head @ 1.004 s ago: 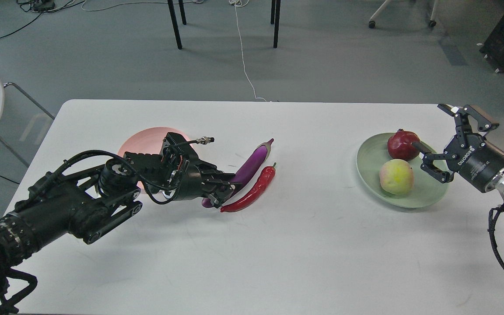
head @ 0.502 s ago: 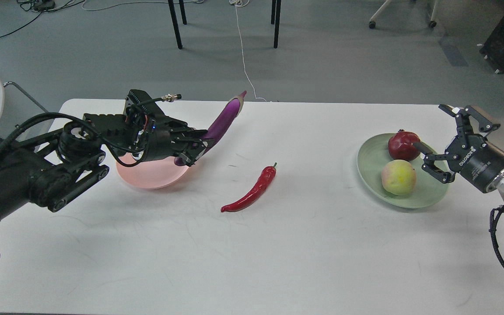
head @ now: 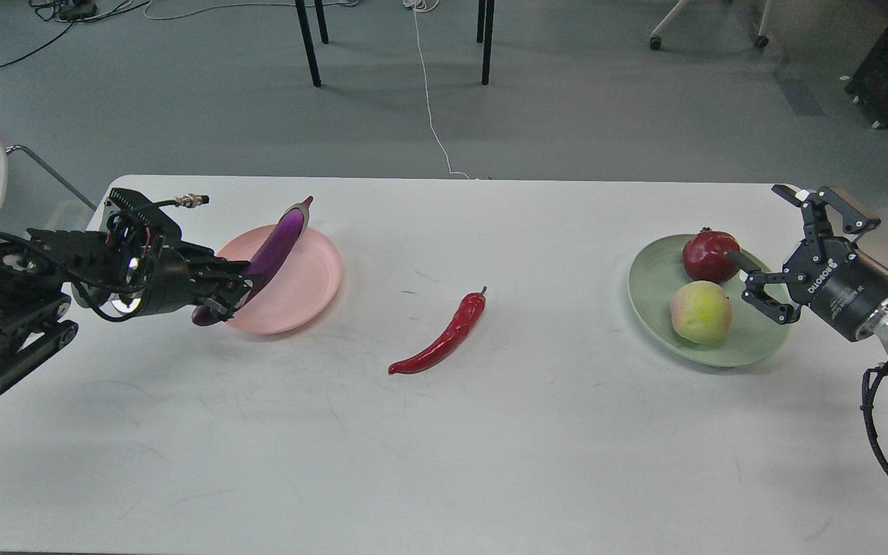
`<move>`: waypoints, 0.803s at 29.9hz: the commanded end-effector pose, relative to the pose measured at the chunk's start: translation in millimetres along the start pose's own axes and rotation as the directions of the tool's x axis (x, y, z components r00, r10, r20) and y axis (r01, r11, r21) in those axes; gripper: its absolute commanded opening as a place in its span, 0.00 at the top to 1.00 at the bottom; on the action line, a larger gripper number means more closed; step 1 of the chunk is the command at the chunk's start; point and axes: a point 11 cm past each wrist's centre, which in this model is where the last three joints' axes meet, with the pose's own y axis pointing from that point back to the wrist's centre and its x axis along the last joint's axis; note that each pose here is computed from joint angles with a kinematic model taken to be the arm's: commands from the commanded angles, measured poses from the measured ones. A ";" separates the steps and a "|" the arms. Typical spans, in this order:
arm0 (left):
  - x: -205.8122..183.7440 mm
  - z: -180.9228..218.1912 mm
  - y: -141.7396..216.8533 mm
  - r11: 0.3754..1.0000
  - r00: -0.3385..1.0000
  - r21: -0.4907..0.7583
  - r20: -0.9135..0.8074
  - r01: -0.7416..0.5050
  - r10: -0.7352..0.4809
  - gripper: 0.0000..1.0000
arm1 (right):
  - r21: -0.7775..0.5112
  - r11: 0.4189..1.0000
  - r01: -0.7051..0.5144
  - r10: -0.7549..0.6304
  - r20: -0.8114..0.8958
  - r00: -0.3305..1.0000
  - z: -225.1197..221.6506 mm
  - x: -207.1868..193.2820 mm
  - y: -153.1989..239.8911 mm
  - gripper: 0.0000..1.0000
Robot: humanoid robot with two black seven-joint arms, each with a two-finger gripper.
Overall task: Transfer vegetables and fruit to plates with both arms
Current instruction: 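Lift the eggplant and place it in the pink bowl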
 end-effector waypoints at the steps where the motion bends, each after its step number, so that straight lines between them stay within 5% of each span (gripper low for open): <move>1: -0.8 1.1 -2.4 1.000 1.000 -0.002 -0.006 0.000 0.000 0.73 | -0.002 1.000 -0.002 0.002 0.002 1.000 1.4 0.5 0.9 0.01; 14: -1.5 -2.1 -1.5 1.000 1.000 0.008 -0.006 0.000 0.000 0.25 | -0.007 1.000 -0.002 0.002 0.006 1.000 4.1 0.4 2.1 0.01; 24: 17.3 0.7 -0.3 0.999 0.999 -0.002 0.019 -0.039 0.039 0.17 | -0.007 1.000 -0.004 0.004 0.005 1.000 3.7 0.8 2.5 0.01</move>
